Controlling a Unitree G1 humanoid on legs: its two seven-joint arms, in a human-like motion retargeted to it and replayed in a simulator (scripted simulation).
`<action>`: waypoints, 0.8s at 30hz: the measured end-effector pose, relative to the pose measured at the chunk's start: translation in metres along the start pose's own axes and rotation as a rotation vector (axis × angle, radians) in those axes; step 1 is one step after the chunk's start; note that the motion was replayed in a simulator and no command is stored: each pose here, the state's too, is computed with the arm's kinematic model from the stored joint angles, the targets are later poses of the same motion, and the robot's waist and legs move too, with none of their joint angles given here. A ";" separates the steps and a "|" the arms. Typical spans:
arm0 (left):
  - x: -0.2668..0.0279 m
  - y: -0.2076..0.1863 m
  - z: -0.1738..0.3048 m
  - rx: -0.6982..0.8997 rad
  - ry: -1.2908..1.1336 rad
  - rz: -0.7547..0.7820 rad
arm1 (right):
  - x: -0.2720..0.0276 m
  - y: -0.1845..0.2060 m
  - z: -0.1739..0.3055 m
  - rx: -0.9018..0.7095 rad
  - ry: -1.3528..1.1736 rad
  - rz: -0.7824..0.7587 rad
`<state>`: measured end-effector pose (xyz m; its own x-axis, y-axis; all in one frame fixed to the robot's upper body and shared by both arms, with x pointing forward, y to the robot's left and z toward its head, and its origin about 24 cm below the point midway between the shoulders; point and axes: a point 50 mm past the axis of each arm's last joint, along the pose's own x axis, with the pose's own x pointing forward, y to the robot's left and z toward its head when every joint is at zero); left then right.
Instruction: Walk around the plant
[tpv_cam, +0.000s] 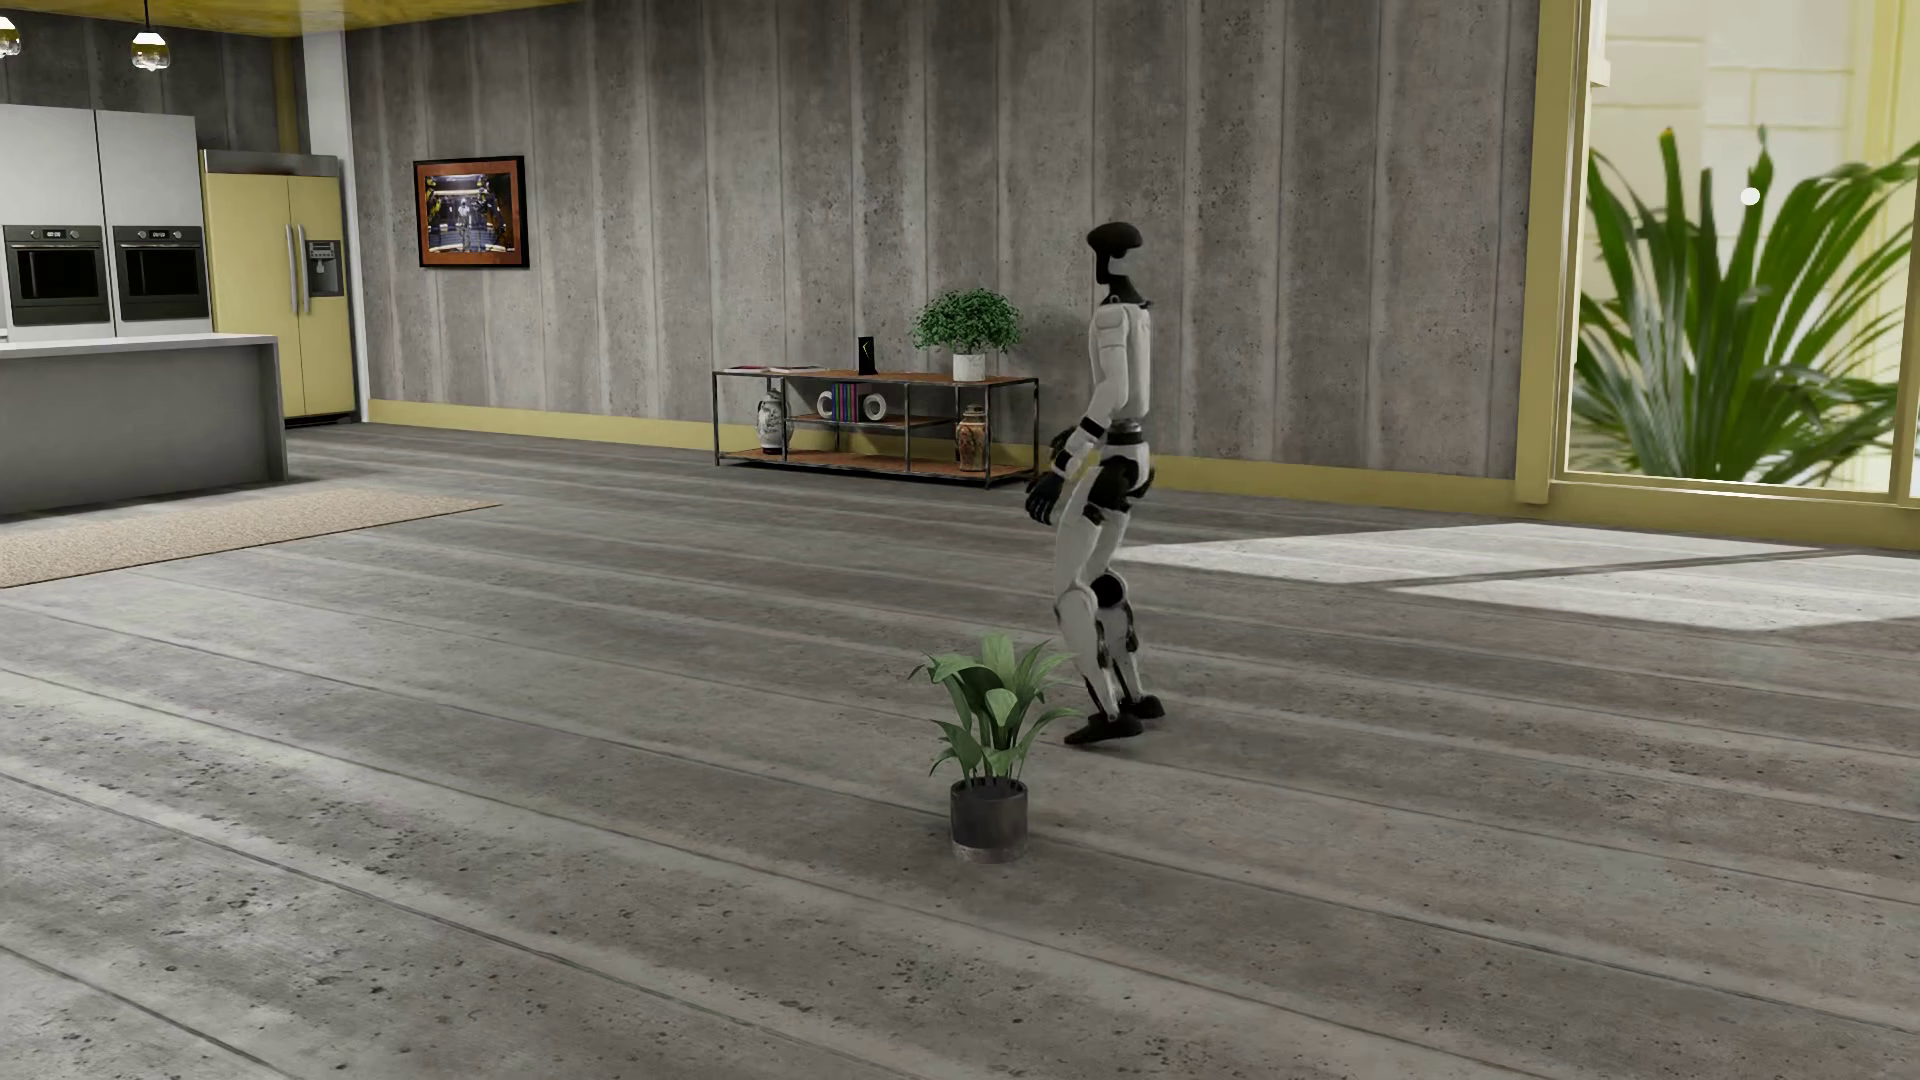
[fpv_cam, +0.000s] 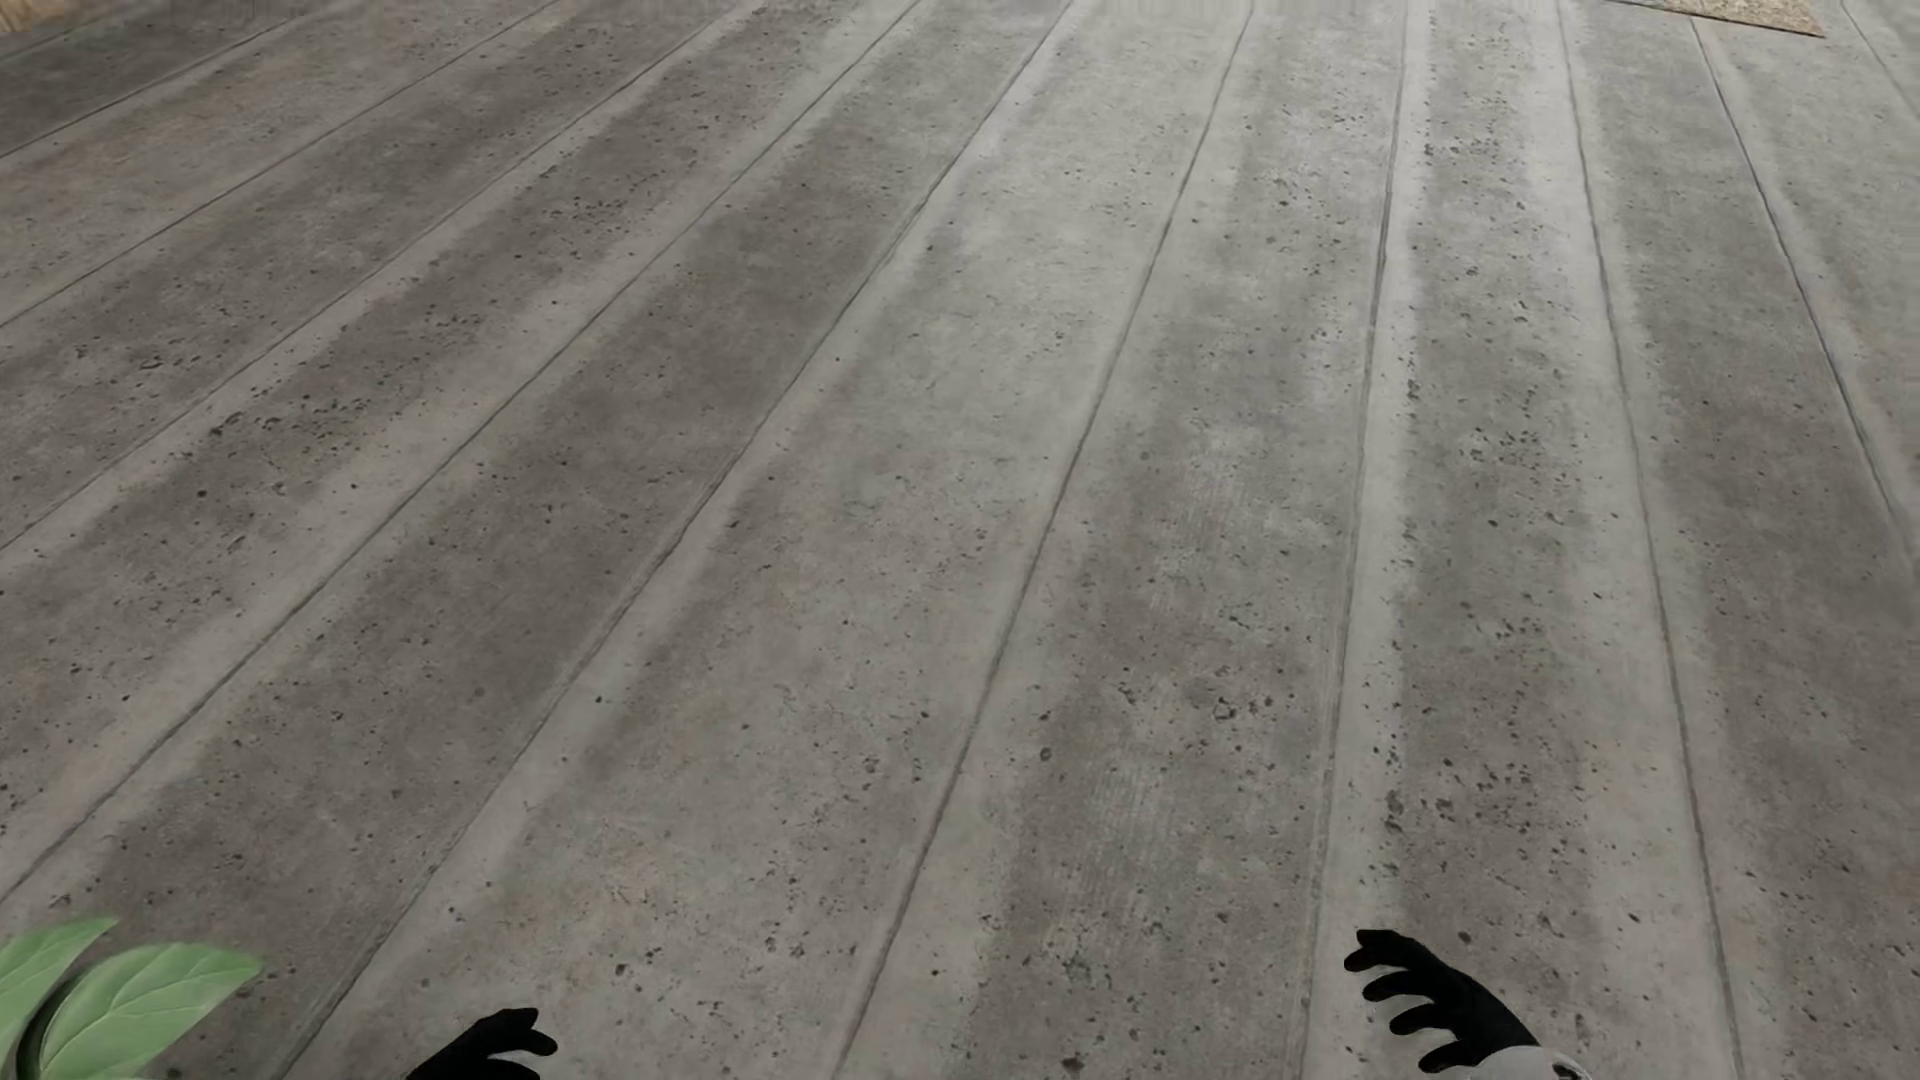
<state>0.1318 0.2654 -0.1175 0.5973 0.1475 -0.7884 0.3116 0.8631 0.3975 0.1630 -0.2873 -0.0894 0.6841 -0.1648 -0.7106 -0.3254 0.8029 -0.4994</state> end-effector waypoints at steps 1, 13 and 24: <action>-0.002 -0.006 -0.012 -0.009 0.040 -0.013 | 0.000 0.004 0.002 -0.004 -0.009 0.013; -0.025 -0.054 -0.077 0.015 0.293 -0.149 | -0.069 0.121 -0.120 -0.026 0.471 0.345; -0.021 -0.063 -0.064 0.052 0.240 -0.187 | -0.064 0.131 -0.107 -0.026 0.409 0.374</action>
<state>0.0526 0.2384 -0.1562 0.3368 0.1038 -0.9358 0.4404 0.8612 0.2540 0.0067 -0.2328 -0.1618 0.2110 -0.0842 -0.9739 -0.5174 0.8356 -0.1843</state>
